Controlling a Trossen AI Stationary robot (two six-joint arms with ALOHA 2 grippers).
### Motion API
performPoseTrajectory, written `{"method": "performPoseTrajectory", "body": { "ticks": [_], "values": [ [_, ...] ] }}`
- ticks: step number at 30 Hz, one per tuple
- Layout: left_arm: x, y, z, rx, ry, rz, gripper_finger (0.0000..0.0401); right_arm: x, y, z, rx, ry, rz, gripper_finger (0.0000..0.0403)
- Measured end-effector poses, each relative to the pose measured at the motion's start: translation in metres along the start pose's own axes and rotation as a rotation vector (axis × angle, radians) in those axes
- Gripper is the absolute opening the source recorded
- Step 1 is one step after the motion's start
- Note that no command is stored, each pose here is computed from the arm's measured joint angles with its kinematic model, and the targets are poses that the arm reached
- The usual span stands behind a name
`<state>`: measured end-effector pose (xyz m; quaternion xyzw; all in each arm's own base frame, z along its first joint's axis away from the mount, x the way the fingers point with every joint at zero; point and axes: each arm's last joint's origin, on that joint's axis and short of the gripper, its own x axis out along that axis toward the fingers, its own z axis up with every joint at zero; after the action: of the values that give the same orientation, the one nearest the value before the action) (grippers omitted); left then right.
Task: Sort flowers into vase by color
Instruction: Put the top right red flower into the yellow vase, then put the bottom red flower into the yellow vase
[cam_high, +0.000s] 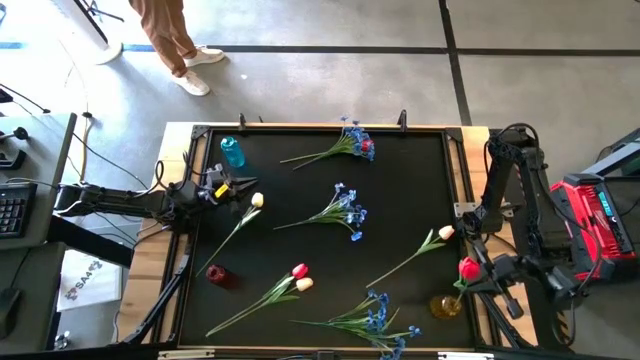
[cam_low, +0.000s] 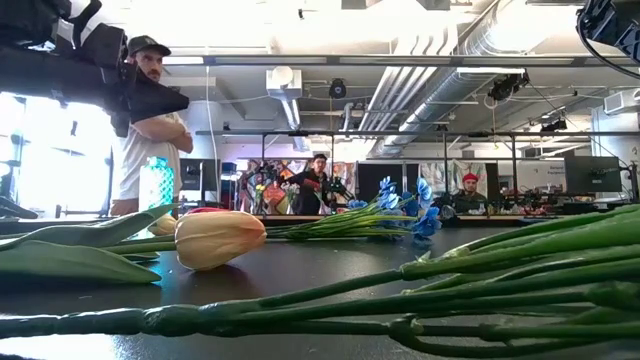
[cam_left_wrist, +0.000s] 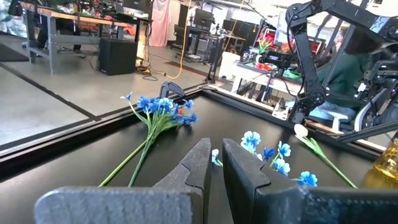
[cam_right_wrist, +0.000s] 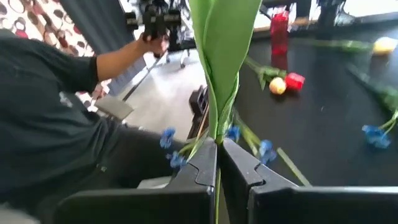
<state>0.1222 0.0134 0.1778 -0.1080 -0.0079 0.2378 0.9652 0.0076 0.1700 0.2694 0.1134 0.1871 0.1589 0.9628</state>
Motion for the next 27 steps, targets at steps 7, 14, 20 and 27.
{"method": "performPoseTrajectory", "body": {
  "ticks": [7,14,20,27],
  "values": [
    [0.0,0.0,0.0,-0.001,-0.001,0.0,0.0027,0.0,0.0,-0.001,0.027,0.029,0.012,0.0022],
    [0.0,0.0,0.0,-0.017,-0.001,0.0,0.0027,0.0,0.001,-0.002,0.035,0.067,0.031,0.0115],
    [0.0,0.0,0.0,-0.019,-0.001,0.0,0.0027,-0.006,0.005,0.012,0.079,0.12,0.078,0.015],
    [0.0,0.0,0.0,-0.019,-0.001,-0.001,0.0027,-0.016,0.003,0.034,0.066,0.144,0.071,0.0132]
  ]
}}
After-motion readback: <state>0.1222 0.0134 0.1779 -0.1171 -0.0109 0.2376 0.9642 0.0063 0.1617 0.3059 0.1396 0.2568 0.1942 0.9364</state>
